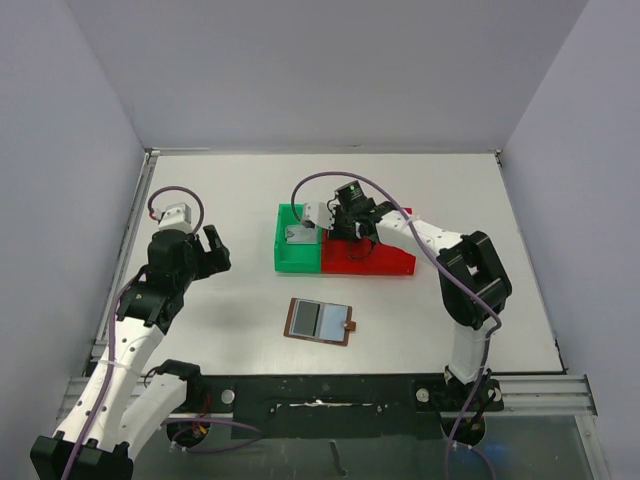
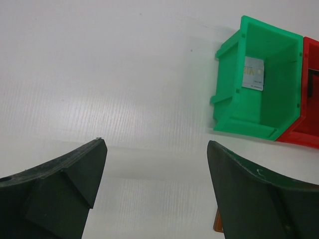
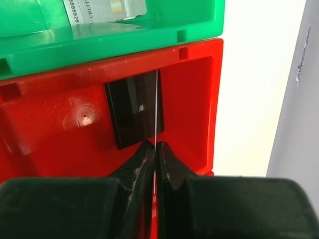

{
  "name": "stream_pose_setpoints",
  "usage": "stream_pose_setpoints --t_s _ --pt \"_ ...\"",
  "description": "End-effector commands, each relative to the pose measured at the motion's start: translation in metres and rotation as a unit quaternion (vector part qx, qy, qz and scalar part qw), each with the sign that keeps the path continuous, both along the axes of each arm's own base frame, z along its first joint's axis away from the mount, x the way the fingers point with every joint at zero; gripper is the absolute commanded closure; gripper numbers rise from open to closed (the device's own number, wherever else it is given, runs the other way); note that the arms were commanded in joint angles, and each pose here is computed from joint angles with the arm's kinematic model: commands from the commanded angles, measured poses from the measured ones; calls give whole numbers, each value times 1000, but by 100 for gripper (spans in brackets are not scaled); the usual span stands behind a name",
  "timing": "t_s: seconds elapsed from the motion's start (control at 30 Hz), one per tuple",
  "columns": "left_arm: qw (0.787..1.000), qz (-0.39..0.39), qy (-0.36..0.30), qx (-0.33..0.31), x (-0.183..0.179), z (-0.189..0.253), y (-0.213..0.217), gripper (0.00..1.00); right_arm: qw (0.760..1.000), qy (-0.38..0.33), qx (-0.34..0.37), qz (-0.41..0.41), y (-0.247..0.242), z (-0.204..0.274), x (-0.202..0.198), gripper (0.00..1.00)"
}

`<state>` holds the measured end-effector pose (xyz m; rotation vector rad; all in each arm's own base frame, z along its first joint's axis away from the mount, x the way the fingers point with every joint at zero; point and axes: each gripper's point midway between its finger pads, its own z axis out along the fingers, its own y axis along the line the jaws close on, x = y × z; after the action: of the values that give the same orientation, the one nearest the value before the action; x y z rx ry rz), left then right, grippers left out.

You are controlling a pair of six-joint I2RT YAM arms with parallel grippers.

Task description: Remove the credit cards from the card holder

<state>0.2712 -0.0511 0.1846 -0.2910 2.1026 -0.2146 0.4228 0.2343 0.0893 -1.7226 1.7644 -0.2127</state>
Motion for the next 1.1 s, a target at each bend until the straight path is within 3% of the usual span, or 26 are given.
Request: stream_pose_setpoints --t_s 0.0,0.6,1.07 --pt "999 -9 -33 -8 9 16 -3 18 998 -55 -1 2 7 21 28 97" --pt "999 -29 -20 -11 11 9 -10 18 999 -46 -29 5 7 -7 44 94" --pt "999 -39 -14 -13 11 5 -14 18 999 -25 -26 4 -1 -13 37 77"
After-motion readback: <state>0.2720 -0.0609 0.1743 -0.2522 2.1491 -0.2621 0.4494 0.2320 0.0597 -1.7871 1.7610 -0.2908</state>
